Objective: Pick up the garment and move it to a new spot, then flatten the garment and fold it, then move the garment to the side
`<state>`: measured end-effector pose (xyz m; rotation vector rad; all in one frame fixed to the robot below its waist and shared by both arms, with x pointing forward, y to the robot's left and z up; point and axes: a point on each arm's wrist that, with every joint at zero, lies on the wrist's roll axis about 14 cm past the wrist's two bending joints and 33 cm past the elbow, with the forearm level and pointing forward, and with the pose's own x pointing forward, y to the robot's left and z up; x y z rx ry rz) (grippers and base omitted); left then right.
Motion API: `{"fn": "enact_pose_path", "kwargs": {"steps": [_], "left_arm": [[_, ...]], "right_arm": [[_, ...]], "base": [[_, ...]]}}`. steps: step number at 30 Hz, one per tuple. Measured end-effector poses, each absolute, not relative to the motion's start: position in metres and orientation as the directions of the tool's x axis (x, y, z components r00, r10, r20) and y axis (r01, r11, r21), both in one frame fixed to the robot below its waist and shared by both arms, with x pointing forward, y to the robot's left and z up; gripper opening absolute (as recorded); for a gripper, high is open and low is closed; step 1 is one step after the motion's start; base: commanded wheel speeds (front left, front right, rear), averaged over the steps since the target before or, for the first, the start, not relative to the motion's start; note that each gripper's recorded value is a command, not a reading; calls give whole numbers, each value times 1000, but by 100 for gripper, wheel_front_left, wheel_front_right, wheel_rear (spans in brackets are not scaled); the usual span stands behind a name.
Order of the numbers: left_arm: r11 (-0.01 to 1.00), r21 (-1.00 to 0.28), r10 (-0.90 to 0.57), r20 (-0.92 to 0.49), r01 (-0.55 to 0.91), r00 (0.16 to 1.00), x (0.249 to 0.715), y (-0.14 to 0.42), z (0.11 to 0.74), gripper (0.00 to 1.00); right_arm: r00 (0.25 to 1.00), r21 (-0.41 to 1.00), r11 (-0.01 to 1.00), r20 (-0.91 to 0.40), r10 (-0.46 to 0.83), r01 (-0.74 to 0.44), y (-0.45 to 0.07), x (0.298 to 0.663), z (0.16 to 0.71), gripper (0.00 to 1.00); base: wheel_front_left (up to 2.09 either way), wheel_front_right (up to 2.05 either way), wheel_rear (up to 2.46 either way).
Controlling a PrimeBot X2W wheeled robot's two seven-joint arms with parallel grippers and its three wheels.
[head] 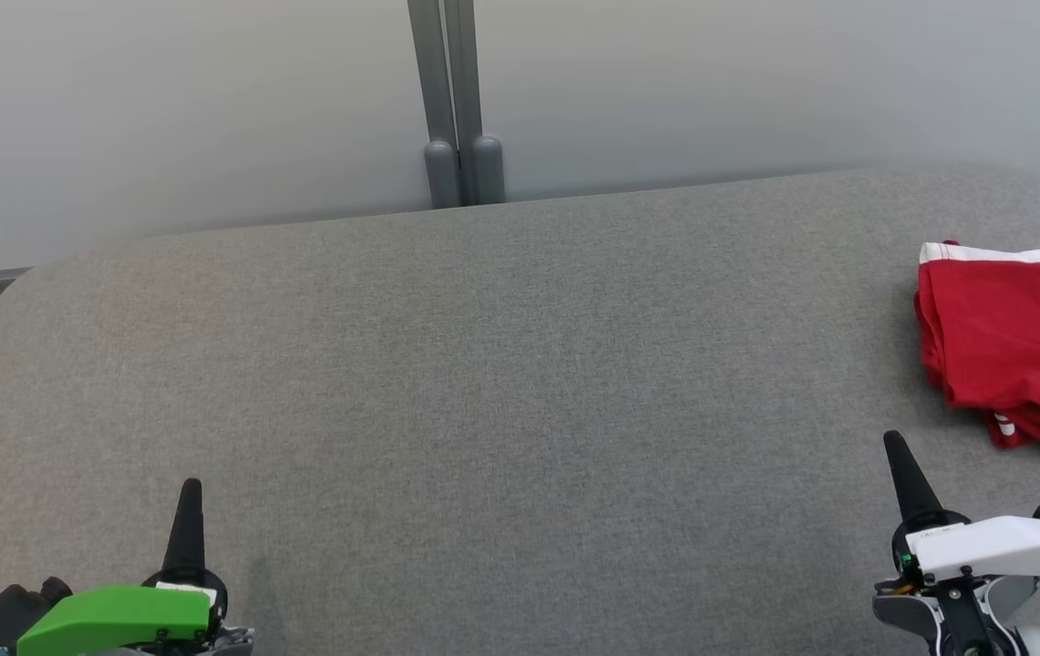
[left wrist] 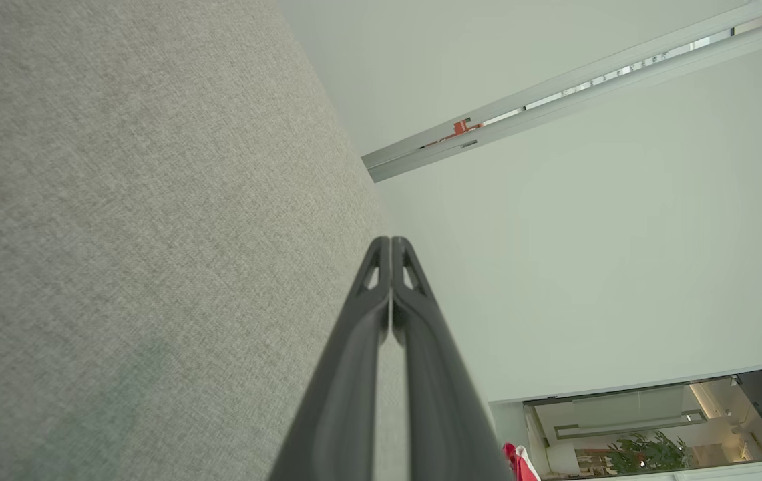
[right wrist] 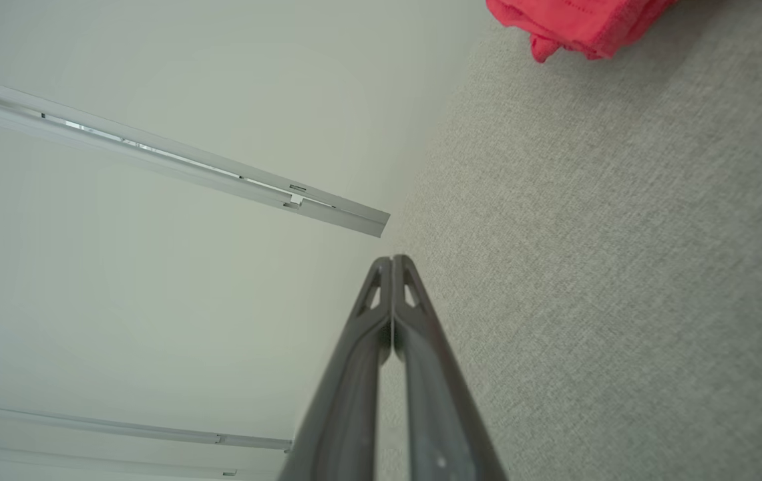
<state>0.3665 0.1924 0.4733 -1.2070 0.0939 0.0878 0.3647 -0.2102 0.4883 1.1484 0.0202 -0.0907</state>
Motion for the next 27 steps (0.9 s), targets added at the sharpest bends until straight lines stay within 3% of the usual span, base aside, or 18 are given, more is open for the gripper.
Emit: {"fn": "enact_pose_path", "kwargs": {"steps": [27], "left_arm": [[151,-986,3,-66,-66,998,379,195,489,0]], "right_arm": [[999,984,176,-38,-26,42,-204,378,497,0]], "base": [[0,0,0]]}}
